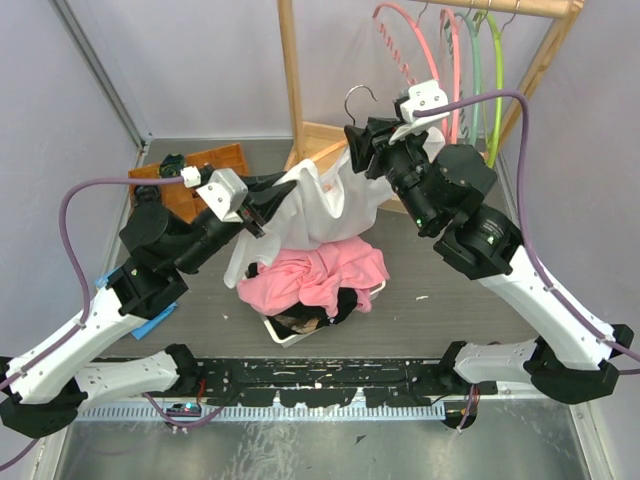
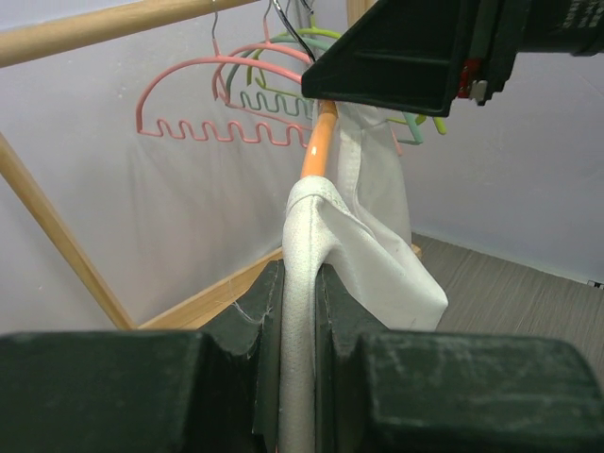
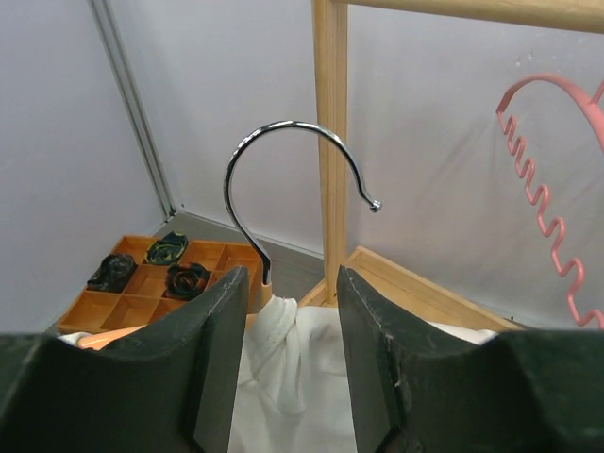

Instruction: Remove the t-shirt from the hanger

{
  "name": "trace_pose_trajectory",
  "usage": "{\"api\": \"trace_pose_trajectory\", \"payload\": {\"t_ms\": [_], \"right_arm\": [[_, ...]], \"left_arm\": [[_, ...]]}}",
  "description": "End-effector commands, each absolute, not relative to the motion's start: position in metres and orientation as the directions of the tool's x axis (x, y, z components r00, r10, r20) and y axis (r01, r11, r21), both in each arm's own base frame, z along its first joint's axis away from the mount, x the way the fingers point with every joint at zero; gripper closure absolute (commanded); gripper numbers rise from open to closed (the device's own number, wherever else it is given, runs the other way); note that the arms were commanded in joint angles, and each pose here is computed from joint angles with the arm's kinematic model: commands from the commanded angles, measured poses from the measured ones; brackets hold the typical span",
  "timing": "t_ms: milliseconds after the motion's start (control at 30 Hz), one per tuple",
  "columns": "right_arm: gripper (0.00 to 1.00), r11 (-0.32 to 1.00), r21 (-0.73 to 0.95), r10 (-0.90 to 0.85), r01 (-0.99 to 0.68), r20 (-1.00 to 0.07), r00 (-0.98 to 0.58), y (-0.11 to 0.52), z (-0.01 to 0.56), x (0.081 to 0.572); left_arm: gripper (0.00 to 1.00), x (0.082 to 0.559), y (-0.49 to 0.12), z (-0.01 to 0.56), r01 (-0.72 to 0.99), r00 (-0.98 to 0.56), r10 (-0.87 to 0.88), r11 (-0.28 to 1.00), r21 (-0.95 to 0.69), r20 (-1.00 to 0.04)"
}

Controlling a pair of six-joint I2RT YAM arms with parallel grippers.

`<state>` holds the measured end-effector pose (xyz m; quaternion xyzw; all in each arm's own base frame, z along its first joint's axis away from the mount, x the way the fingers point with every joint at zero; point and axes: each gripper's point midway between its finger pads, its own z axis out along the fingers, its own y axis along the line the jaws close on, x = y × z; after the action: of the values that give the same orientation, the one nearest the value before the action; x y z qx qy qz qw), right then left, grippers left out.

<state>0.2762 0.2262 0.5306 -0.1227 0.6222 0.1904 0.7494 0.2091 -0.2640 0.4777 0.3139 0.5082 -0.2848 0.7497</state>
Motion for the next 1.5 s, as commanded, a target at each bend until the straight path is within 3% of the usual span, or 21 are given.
{"api": "trace_pose_trajectory", "payload": {"t_ms": [0,133,300,467,533,667,767,967,1467], "right_arm": [[0.52,0.906,0.083,0.169,-0.416,-0.97,0.174,0.222,0.546,0.277],[0.61,0.901,0.087,0.169,-0.425,-0.973,0.16,0.228,0.543,0.279],[0.89,0.899,0.099,0.18,-0.427,-0.972,0.153,0.229,0.541,0.279],[0.99,0.907,0.117,0.198,-0.405,-0.966,0.166,0.221,0.546,0.278],[0.99,0.914,0.124,0.206,-0.387,-0.962,0.177,0.216,0.549,0.279],[1.0,0.924,0.129,0.213,-0.36,-0.955,0.205,0.208,0.555,0.279],[0.99,0.934,0.121,0.205,-0.337,-0.953,0.224,0.203,0.557,0.28],[0.99,0.947,0.103,0.184,-0.305,-0.951,0.249,0.197,0.558,0.282],[1.0,0.942,0.13,0.222,-0.309,-0.932,0.285,0.183,0.569,0.271]], "left_arm": [[1.0,0.198,-0.254,0.511,0.734,0.394,-0.188,0.654,0.185,-0.899],[1.0,0.196,-0.255,0.51,0.737,0.399,-0.188,0.649,0.191,-0.898],[1.0,0.196,-0.256,0.509,0.731,0.404,-0.181,0.653,0.198,-0.897],[1.0,0.198,-0.256,0.506,0.728,0.394,-0.167,0.658,0.195,-0.904],[0.91,0.198,-0.257,0.504,0.731,0.379,-0.154,0.654,0.194,-0.913],[0.61,0.198,-0.255,0.494,0.736,0.342,-0.144,0.656,0.169,-0.929],[0.52,0.195,-0.247,0.489,0.733,0.322,-0.159,0.665,0.139,-0.933],[0.49,0.189,-0.228,0.484,0.725,0.282,-0.203,0.685,0.069,-0.938],[0.54,0.189,-0.206,0.446,0.681,0.159,-0.206,0.731,-0.044,-0.966]]}}
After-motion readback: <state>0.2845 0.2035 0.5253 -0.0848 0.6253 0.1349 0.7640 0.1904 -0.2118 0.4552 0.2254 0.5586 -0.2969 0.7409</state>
